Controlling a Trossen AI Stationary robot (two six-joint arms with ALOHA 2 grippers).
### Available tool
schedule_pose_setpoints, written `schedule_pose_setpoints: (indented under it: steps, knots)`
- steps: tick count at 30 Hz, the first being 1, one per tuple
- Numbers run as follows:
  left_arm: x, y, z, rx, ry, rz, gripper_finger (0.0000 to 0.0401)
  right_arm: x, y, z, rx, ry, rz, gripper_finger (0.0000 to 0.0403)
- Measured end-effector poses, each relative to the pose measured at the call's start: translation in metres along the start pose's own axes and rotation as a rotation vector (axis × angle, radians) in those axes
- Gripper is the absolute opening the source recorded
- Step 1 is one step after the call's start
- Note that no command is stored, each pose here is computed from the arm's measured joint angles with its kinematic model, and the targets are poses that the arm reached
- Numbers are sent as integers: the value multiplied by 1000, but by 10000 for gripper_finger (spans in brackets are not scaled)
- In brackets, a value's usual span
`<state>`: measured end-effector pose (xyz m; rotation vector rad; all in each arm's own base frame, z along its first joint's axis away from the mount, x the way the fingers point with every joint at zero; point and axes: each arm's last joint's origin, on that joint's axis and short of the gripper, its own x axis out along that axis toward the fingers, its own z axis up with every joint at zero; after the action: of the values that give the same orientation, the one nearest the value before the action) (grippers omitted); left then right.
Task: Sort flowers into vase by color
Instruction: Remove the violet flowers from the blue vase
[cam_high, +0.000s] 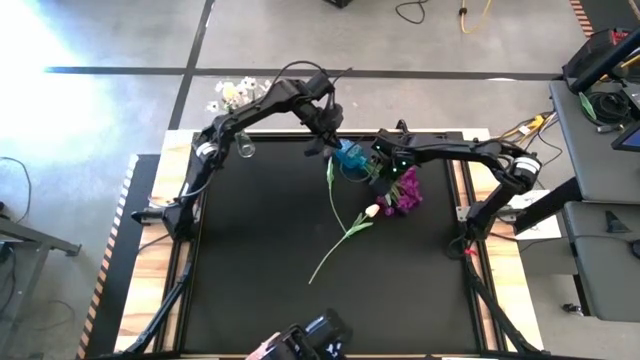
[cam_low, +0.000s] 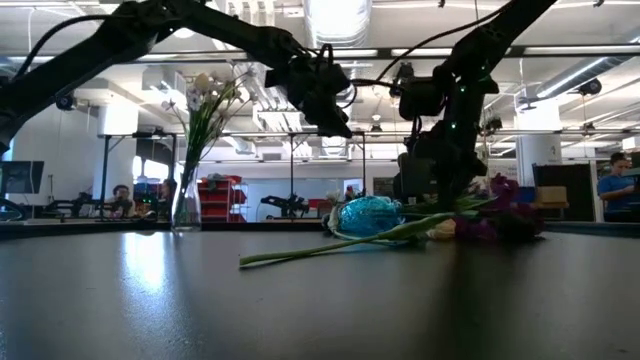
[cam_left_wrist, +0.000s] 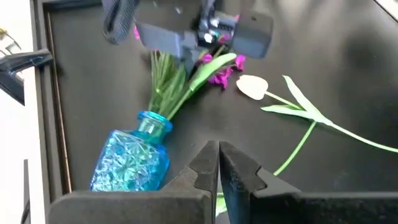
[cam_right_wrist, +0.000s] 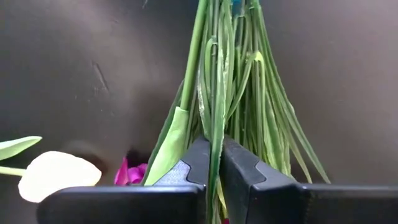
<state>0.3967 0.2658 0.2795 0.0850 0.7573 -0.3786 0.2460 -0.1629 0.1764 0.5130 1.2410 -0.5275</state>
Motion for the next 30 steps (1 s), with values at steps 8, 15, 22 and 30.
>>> schedule_pose_setpoints:
  steps: [8,15,22,30]
  knots:
    - [1,3,1,3,-3,4,0,0,0,4,6,5,0,88]
    - [1,3,2,9,-7,8,0,-25,3,14,-8,-12,9,182]
    - [2,2,2,0,-6,1,0,-64,7,22,-27,-114,21,226]
    - [-15,4,-10,-88,-58,-96,0,-52,7,23,-46,-250,71,81]
